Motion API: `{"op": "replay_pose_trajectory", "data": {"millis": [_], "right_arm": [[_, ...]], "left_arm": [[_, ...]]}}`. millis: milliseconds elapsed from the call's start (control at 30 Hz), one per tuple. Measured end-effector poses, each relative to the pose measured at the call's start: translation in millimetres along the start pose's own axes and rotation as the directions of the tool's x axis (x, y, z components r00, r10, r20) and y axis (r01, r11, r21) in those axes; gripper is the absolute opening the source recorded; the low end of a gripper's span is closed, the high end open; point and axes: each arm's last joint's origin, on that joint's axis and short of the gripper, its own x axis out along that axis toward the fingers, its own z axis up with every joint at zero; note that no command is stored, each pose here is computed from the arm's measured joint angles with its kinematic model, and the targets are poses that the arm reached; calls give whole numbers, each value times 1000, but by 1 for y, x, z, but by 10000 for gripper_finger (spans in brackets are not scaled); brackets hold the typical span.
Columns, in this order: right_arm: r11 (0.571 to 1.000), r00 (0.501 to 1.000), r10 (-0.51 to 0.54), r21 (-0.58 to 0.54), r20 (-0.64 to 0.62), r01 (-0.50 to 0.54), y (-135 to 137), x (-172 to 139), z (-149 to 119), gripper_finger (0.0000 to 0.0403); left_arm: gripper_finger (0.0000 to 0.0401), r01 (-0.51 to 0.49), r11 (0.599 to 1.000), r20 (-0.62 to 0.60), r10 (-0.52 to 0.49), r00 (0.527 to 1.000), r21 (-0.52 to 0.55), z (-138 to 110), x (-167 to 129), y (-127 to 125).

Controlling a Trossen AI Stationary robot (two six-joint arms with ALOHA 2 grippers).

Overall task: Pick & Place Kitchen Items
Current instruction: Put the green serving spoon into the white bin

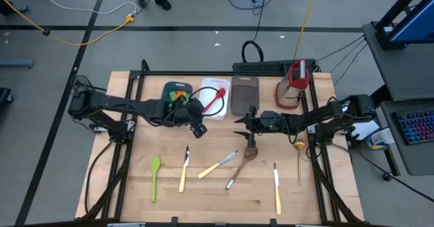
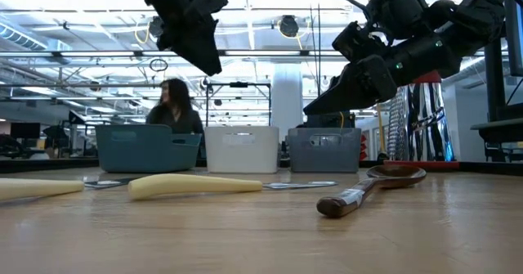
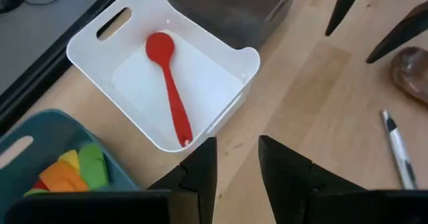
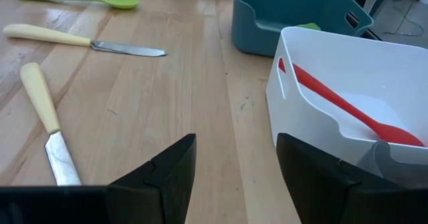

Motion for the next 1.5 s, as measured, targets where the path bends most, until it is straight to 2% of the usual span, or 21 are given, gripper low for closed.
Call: {"op": "replay_pose_trajectory", "data": {"millis": [333, 533, 800, 1000, 1333, 1500], "right_arm": [[1000, 1000, 0, 0, 0, 0, 0, 0, 0, 201], [1000, 1000, 0, 0, 0, 0, 0, 0, 0, 201], [1000, 1000, 0, 0, 0, 0, 0, 0, 0, 201], [1000, 1000, -1, 0, 1, 1, 0, 0, 0, 201], [1000, 1000, 0, 0, 0, 0, 0, 0, 0, 201], [1000, 1000, 0, -1, 0, 0, 0, 0, 0, 201]], "left_arm": [[115, -65, 997, -119, 60, 991, -41, -13, -7, 8], [115, -68, 997, -149, 61, 987, -42, -17, -12, 9], [115, -50, 998, -163, 44, 986, -36, -25, -34, 10], [115, -88, 995, -167, 79, 983, -45, -35, -48, 6], [115, -95, 995, -211, 86, 974, -33, -56, -58, -3], [115, -95, 987, -220, 64, 973, -132, -75, -66, 0]]}}
